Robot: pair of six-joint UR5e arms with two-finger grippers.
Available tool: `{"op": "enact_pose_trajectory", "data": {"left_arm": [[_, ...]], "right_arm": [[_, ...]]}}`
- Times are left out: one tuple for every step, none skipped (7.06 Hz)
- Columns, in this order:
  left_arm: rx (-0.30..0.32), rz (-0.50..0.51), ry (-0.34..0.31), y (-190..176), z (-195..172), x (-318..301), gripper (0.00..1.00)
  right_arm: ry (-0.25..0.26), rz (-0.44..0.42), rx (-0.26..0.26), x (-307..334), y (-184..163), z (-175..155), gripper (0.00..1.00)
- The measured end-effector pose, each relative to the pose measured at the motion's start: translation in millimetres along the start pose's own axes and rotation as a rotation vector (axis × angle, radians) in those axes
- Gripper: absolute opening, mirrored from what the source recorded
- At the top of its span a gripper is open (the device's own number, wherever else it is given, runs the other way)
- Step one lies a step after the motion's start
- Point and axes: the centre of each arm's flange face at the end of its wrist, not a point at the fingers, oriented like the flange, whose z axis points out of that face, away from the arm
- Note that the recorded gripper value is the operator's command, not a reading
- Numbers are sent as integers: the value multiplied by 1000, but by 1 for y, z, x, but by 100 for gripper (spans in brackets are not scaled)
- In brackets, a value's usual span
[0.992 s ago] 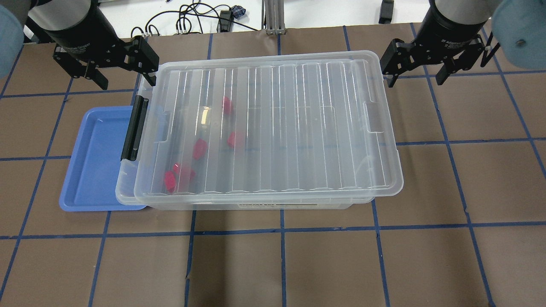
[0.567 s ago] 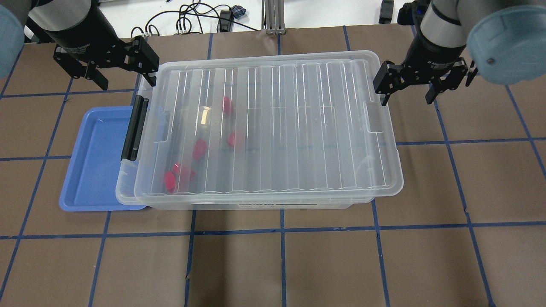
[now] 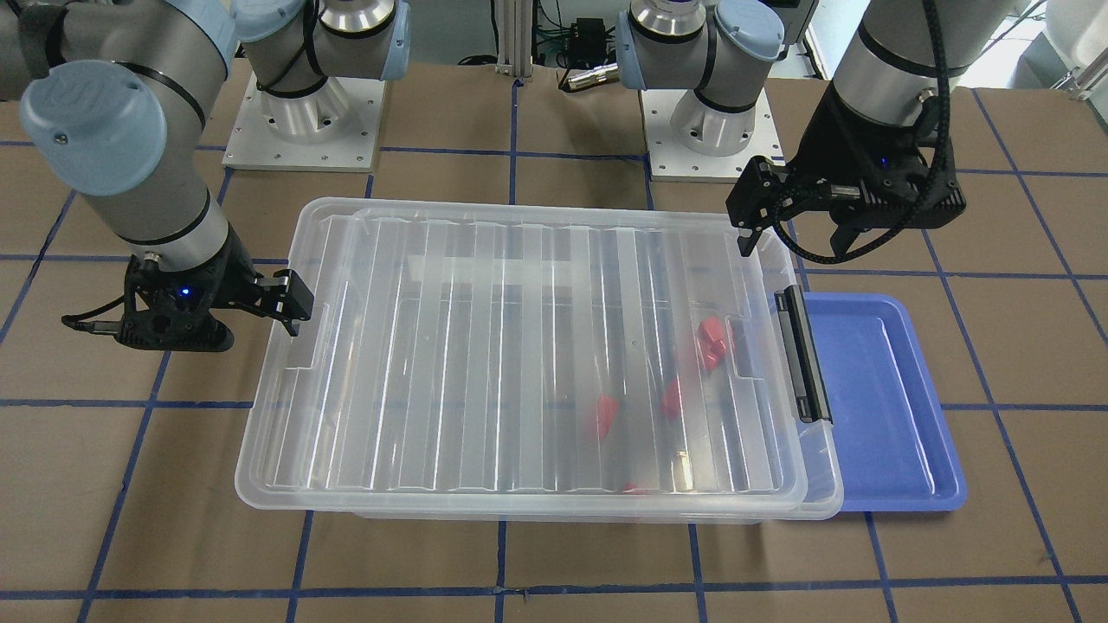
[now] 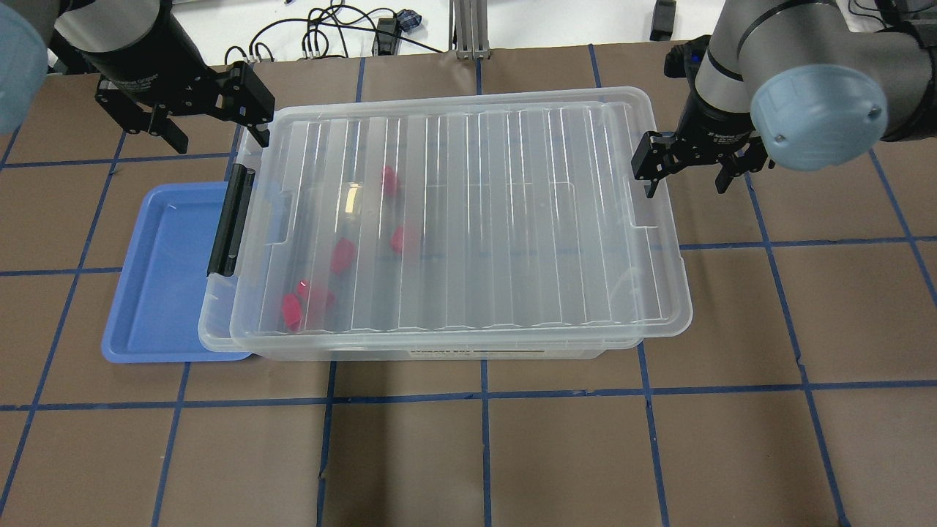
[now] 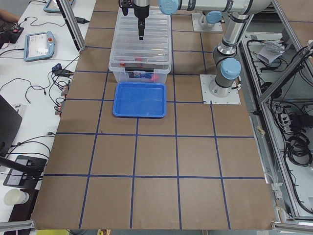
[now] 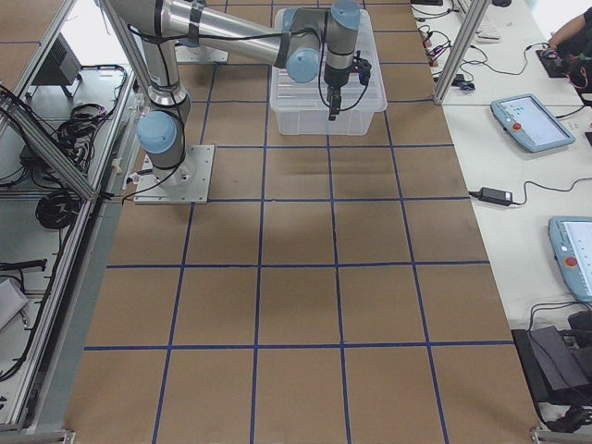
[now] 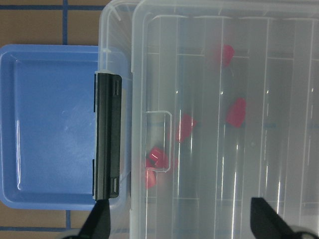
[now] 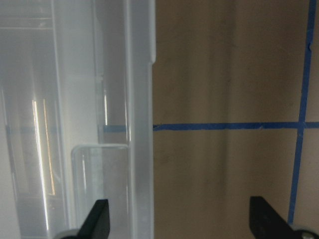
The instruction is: Place red block in blue tray from box
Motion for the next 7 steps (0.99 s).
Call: {"op": "enact_pose_trajectory", "data": {"left_arm": [[-9, -2, 0, -3, 4, -1, 100], [-21, -5, 0, -5, 9, -3, 100], [-34, -7, -1, -7, 15, -4, 100], [-60, -5, 0, -8, 23, -3, 100], [-88, -3, 3, -9, 31, -2, 100], [-102, -1, 4, -14, 39, -1, 100], [-102, 1, 4, -18, 45, -1, 100]], "right_arm": [[1, 1, 24, 0, -4, 4, 100], [1, 1, 30, -1, -6, 10, 100], [1, 1, 32, 0, -8, 14, 100], [6, 1, 32, 0, -9, 16, 100], [23, 2, 28, 2, -9, 18, 100], [51, 4, 22, 5, -9, 19, 100], [78, 5, 19, 9, -10, 20, 100]]}}
